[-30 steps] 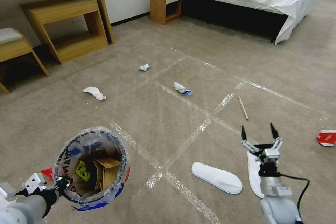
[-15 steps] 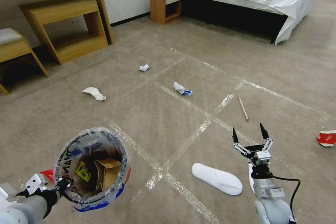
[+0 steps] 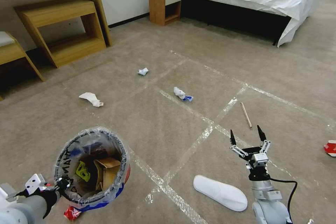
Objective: Pick up the trash bin and place the garbage on the floor into it.
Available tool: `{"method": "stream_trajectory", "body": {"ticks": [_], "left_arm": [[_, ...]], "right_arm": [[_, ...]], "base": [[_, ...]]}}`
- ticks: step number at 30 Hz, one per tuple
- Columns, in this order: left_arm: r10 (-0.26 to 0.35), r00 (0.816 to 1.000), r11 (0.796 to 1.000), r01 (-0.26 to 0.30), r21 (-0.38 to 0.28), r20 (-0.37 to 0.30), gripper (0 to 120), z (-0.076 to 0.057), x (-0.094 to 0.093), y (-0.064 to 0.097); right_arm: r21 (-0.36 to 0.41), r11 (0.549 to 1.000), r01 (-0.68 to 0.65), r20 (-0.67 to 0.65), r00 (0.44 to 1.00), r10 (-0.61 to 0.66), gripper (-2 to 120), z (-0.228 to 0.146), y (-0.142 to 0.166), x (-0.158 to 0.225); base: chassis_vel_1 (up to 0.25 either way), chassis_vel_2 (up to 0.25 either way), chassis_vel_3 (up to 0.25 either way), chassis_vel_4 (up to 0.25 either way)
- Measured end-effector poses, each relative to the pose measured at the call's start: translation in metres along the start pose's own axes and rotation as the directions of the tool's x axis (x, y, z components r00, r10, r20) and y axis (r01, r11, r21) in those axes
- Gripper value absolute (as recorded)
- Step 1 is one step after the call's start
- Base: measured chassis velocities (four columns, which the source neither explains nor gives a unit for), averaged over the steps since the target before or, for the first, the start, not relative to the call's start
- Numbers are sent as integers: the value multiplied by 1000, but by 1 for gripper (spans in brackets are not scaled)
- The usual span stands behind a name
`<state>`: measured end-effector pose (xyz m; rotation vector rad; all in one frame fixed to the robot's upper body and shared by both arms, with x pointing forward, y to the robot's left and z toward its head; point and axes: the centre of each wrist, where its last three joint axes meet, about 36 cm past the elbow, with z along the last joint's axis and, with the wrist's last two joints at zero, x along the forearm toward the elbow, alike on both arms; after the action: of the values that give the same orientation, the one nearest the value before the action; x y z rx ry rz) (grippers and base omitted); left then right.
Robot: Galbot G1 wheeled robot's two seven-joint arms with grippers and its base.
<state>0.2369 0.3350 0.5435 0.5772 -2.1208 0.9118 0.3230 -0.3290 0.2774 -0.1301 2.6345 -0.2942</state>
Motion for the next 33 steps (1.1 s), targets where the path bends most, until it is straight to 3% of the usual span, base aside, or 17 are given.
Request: {"method": "stream_trajectory", "body": {"ticks": [6,10,13,14,17,22,26,31,33], "left_arm": [[-1,1000,1000,1,-1,-1,0,1,1,0],[-2,1000,1000,2,-7,1,0,0,2,0],[-3,1000,1000,3,-14,7,0,-1,4,0],[-3,1000,1000,3,-14,7,0,-1,4,0],[-2,1000,1000,2,-15,5,0,-1,4,0],[0,1000,1000,0,-14,3,0,-1,4,-1],[1,1000,1000,-1,-23,6,0,-2,4,-1],[1,1000,1000,-1,-31,4,0,-4,2,-1],[10,1000,999,-10,-42,-1,0,-5,-1,-3]], "right_arm": [[46,998,44,-35,998,-43,100,5,-22,0],[107,988,113,-66,992,-106,100,5,-55,-10],[237,950,202,-150,974,-170,100,7,-116,-26],[237,950,202,-150,974,-170,100,7,-116,-26],[298,920,255,-237,953,-187,100,12,-160,-32],[305,911,278,-281,940,-193,100,12,-174,-36],[268,911,314,-346,914,-214,100,17,-184,-33],[224,882,415,-438,851,-289,100,34,-208,-27],[133,864,486,-492,789,-368,100,46,-227,-13]], "base": [[0,0,0,0],[0,0,0,0],[0,0,0,0],[0,0,0,0],[0,0,0,0],[0,0,0,0],[0,0,0,0],[0,0,0,0],[0,0,0,0]]}}
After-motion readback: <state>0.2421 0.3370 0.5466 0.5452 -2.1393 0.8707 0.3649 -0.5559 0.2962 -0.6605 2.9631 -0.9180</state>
